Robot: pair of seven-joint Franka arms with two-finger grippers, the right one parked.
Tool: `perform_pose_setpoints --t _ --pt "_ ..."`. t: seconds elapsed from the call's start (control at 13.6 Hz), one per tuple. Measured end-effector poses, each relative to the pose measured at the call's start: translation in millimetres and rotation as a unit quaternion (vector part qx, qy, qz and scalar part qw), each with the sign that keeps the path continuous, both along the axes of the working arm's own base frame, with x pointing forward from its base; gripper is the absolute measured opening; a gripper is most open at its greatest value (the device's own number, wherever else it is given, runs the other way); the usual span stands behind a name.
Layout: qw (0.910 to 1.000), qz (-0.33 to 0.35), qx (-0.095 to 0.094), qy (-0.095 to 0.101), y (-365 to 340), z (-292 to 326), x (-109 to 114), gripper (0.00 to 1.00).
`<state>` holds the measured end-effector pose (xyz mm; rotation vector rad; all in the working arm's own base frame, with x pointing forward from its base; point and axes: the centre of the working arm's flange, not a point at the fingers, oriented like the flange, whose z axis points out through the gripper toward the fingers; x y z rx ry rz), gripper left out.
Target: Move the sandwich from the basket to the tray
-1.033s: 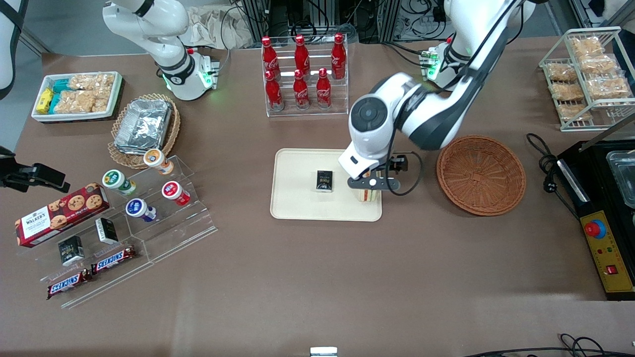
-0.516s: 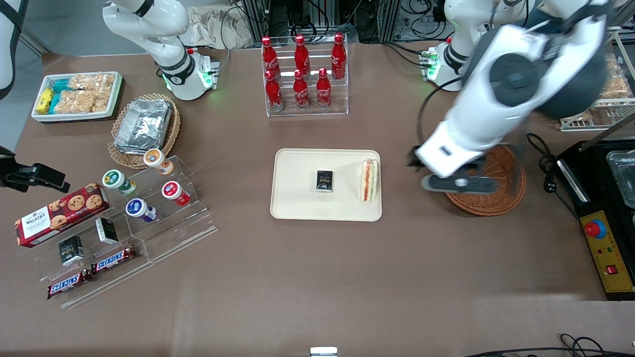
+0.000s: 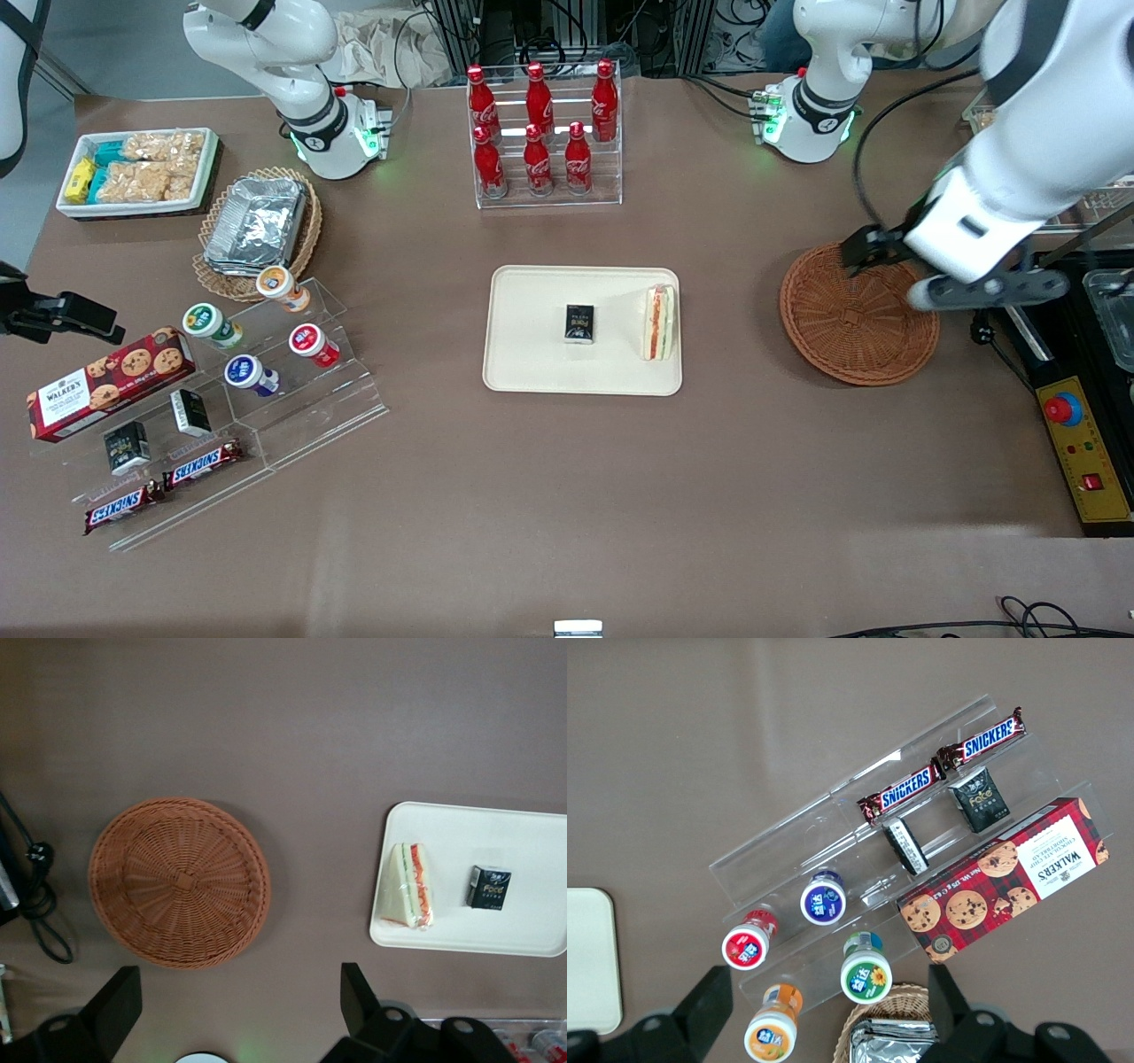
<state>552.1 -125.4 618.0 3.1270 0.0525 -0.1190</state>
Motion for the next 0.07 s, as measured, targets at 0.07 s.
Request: perform_pose_setpoints --t 0.07 --pt "1.0000 -0.002 -0.001 0.000 5.0 2.8 -5.5 1.00"
